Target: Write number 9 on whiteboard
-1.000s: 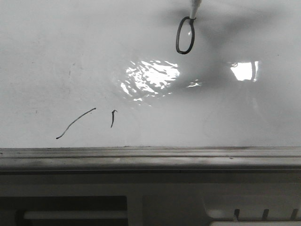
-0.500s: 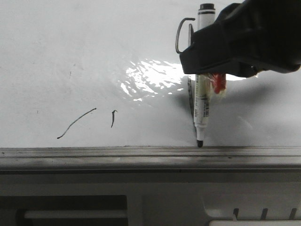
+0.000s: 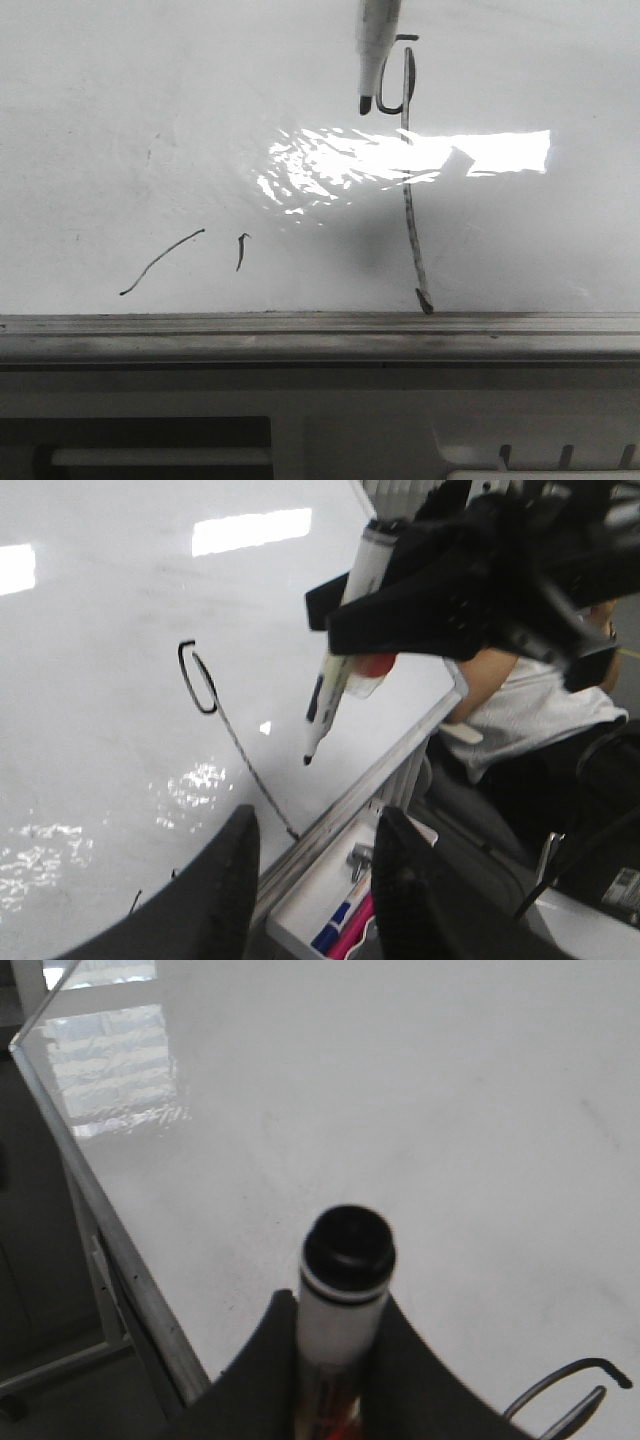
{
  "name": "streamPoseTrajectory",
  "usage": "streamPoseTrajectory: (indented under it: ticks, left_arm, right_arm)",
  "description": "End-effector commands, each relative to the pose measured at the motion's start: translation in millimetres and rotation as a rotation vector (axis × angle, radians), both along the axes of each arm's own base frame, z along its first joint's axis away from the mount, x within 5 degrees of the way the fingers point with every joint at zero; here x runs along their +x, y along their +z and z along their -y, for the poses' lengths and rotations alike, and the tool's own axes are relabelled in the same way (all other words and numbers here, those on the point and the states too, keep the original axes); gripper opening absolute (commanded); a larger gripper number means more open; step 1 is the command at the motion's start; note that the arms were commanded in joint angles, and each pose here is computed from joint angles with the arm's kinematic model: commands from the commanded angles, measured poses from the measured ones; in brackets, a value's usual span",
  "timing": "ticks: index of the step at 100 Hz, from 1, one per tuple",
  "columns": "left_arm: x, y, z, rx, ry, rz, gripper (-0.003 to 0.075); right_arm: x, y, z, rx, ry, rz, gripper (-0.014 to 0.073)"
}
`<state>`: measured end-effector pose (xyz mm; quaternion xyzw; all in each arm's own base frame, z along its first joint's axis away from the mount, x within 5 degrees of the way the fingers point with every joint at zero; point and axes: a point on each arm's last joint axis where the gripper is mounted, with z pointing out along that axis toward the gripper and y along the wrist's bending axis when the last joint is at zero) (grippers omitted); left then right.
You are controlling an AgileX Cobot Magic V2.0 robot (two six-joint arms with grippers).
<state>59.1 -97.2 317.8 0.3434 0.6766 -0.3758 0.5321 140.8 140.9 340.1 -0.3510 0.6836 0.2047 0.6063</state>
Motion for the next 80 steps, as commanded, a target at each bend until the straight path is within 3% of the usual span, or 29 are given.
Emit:
streamPoseTrajectory:
  ticks: [1,21,53,80]
  left_arm:
    - [15,1,11,0.024,0.03,-0.012,0.0244]
    - [33,-16,40,0.113,-0.06,-0.029,0.0244]
    - [48,-22,83,0.009,-0.293,-0.014,0.0244]
    - [55,-38,106,0.003,-0.429,-0.113,0.0244]
  right_arm:
    - [-4,17,2,0.027,0.011,0.061,-0.0072]
    - [-13,13,-5,0.002,0.081,0.03,-0.0072]
    - [-20,16,-11,0.015,0.12,0.061,-0.0072]
    - [-21,14,-12,0.001,0.134,0.045,-0.0072]
